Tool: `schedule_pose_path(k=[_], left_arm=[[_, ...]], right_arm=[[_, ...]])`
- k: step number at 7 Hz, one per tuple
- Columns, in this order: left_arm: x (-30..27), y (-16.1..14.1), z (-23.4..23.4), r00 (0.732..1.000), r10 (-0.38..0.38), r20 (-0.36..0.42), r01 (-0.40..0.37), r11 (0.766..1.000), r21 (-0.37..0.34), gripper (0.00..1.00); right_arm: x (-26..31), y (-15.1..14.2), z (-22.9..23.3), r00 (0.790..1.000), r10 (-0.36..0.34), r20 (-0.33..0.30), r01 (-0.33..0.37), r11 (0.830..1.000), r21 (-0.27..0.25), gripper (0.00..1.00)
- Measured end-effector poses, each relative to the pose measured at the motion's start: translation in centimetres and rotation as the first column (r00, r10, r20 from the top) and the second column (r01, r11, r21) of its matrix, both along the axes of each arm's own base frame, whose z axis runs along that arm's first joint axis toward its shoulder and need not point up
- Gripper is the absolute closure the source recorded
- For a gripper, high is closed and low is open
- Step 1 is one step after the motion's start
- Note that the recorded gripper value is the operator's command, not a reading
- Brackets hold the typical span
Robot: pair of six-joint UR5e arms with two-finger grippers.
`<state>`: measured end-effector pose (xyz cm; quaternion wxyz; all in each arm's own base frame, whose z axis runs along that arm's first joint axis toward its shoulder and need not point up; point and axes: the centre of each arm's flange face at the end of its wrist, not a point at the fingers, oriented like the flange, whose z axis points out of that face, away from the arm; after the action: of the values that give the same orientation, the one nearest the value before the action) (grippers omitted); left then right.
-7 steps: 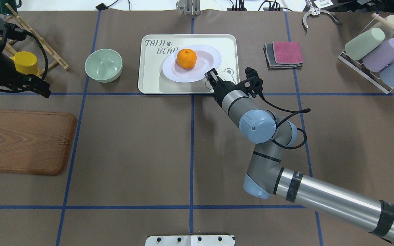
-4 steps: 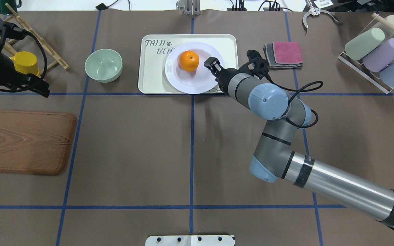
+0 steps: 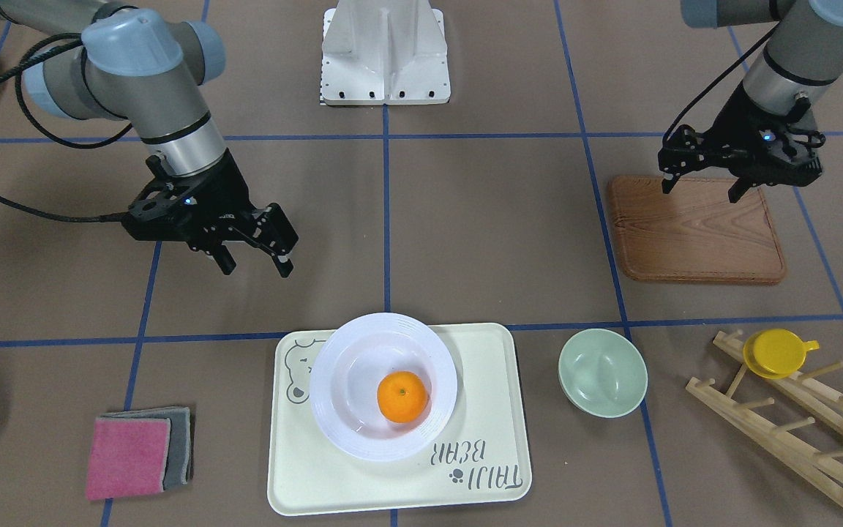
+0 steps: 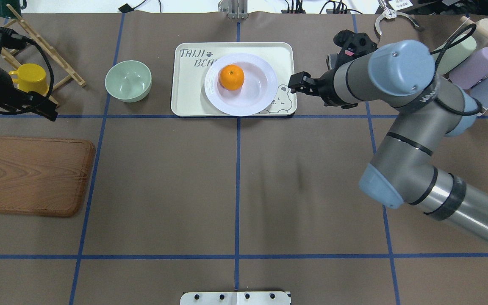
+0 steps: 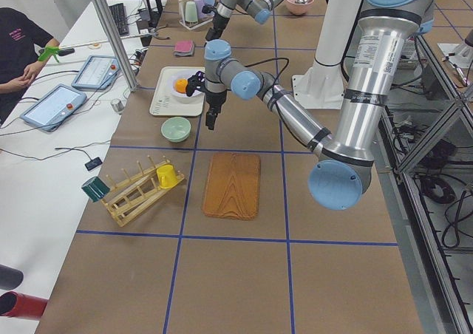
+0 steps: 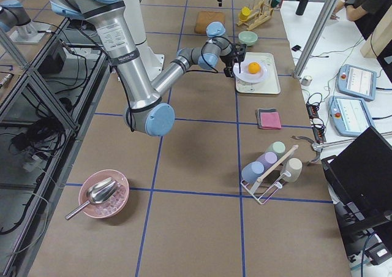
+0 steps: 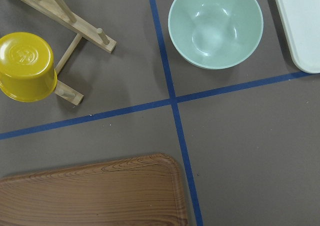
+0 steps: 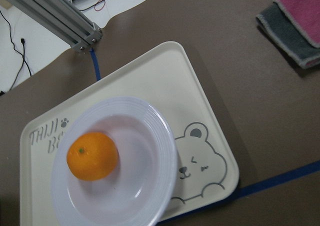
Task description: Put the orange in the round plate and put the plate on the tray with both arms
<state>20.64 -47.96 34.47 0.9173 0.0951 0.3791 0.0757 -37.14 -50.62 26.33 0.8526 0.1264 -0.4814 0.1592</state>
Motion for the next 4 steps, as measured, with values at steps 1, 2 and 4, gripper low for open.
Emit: schedule_pose_path(k=[1,2,4], left_arm=[[-0.7,0.1,1.0,1.0,0.015,0.012,-0.015,1.0,0.01,0.02],[-1.8,0.3,2.3,0.999,0.031,0.029,-0.032,0.999,0.023,0.02],[-5.4,0.7,5.9,0.995,0.069,0.078,-0.073,0.996,0.05,0.02]], right_arm=[[4.8,-1.0,2.3,0.995,-0.092,-0.043,0.093,0.995,0.031,0.0],[10.1,-2.4,4.9,0.984,-0.16,-0.074,0.164,0.985,0.049,0.0],[20.1,-3.9,11.3,0.963,-0.215,-0.163,0.225,0.973,0.05,0.0]])
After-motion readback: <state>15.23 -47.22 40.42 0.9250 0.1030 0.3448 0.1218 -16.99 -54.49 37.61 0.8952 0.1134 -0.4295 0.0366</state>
